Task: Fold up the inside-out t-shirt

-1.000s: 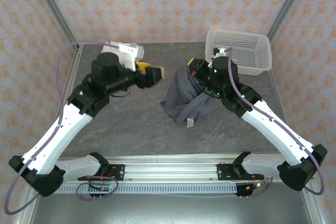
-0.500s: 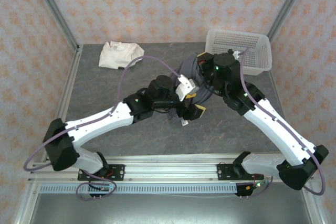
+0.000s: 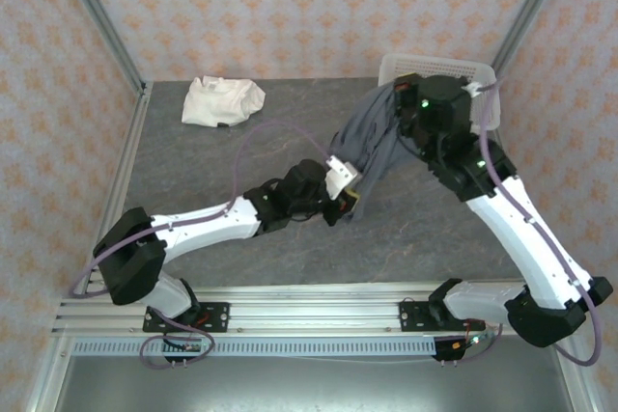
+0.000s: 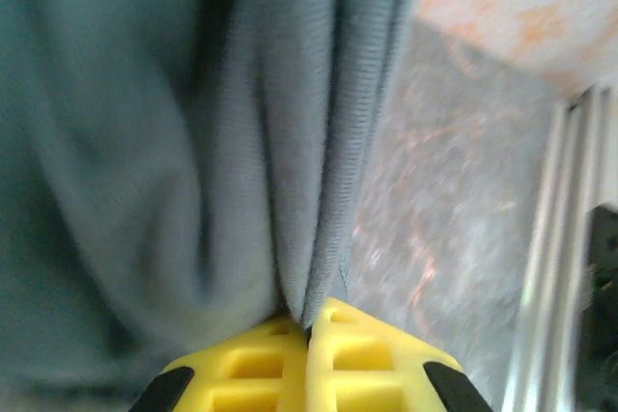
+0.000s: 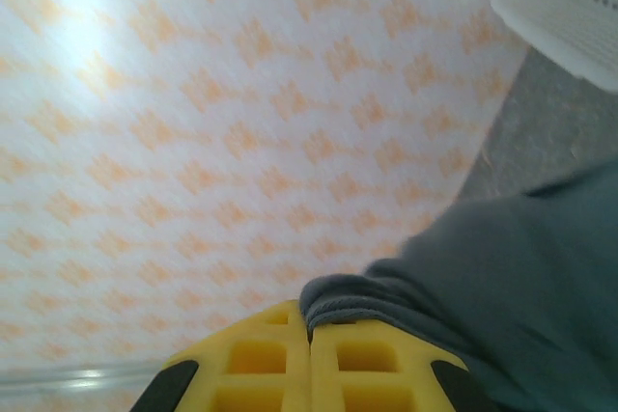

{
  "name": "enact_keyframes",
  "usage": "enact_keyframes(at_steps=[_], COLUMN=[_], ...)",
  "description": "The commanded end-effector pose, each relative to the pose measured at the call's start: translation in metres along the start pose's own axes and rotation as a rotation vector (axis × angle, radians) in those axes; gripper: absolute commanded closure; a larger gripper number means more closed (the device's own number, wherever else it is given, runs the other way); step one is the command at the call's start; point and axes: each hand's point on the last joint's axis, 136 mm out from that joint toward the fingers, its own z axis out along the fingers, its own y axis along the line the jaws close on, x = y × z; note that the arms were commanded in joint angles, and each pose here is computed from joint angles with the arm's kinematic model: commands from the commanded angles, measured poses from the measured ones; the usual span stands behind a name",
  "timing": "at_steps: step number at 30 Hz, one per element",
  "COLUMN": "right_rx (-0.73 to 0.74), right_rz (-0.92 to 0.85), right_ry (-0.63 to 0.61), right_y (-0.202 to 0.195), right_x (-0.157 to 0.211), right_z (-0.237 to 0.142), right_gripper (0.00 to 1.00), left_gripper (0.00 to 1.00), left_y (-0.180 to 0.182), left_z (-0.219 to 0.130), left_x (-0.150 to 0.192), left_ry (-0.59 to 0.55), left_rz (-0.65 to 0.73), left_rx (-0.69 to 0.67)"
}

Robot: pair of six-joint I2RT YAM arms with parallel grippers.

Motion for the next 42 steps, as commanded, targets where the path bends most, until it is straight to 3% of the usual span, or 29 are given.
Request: enact_keyframes(at_steps=[1,4,8,9,11,12,13,15,19,22,26,28,29,31,33,37,39,42], right_rx=[-0.133,-0.193,-0.250,-0.272,-0.280,-0.277,-0.269,-0.287,-0.502,-0.292,0.006,0.016,0.008,0.020,0.061,0.211,0.298,0.346], right_rz=[0.120,0.132,0.077,0.059,0.008,-0.037,-0.076,-0.148,-0.398,-0.602,-0.707,-0.680,-0.706,-0.800,-0.844,-0.854,-0.757,-0.785], right_ry=[-0.132,-0.147,-0.075,-0.033,0.057,0.103,0.157,0.282,0.692,0.775,0.882,0.986,1.050,1.129,1.083,0.676,0.513,0.515], right_y=[0.052,0.079,0.098,0.102,0.103,0.103,0.100,0.097,0.100,0.029,-0.099,-0.143,-0.159,-0.176,-0.178,-0.183,-0.202,-0.224], right_x=[-0.059,-0.077,-0.065,-0.056,-0.036,-0.026,-0.014,0.014,0.102,0.139,0.182,0.217,0.237,0.256,0.244,0.151,0.101,0.095], right_z=[-0.028,-0.032,-0.030,-0.026,-0.016,-0.010,-0.006,0.003,-0.011,-0.007,-0.004,-0.017,-0.029,-0.045,-0.044,-0.019,-0.013,-0.001], right_gripper=[1.00,1.00,1.00,1.00,1.00,1.00,1.00,1.00,1.00,1.00,1.00,1.00,0.96,0.71,0.57,0.18,0.18,0.23], left_gripper=[1.00,1.00,0.99,0.79,0.26,0.09,0.01,0.00,0.00,0.01,0.02,0.04,0.04,0.05,0.06,0.06,0.06,0.10], left_y=[0.047,0.093,0.119,0.118,0.111,0.107,0.103,0.096,0.072,0.085,0.126,0.137,0.141,0.149,0.157,0.158,0.153,0.149], left_z=[-0.020,-0.043,-0.060,-0.064,-0.079,-0.091,-0.105,-0.135,-0.170,-0.190,-0.217,-0.214,-0.209,-0.199,-0.186,-0.161,-0.143,-0.121], left_x=[0.060,0.101,0.108,0.097,0.062,0.039,0.014,-0.033,-0.109,-0.138,-0.134,-0.117,-0.105,-0.081,-0.054,-0.009,0.010,0.035], left_ry=[0.147,0.256,0.197,0.159,0.058,-0.004,-0.069,-0.173,-0.268,-0.284,-0.328,-0.291,-0.250,-0.164,-0.072,0.131,0.232,0.350], left_rz=[-0.021,-0.110,-0.257,-0.268,-0.272,-0.272,-0.264,-0.236,-0.192,-0.282,-0.475,-0.512,-0.524,-0.539,-0.567,-0.607,-0.617,-0.591], left_rx=[-0.261,-0.483,-0.545,-0.532,-0.497,-0.478,-0.461,-0.432,-0.297,-0.339,-0.436,-0.447,-0.452,-0.471,-0.490,-0.474,-0.429,-0.418])
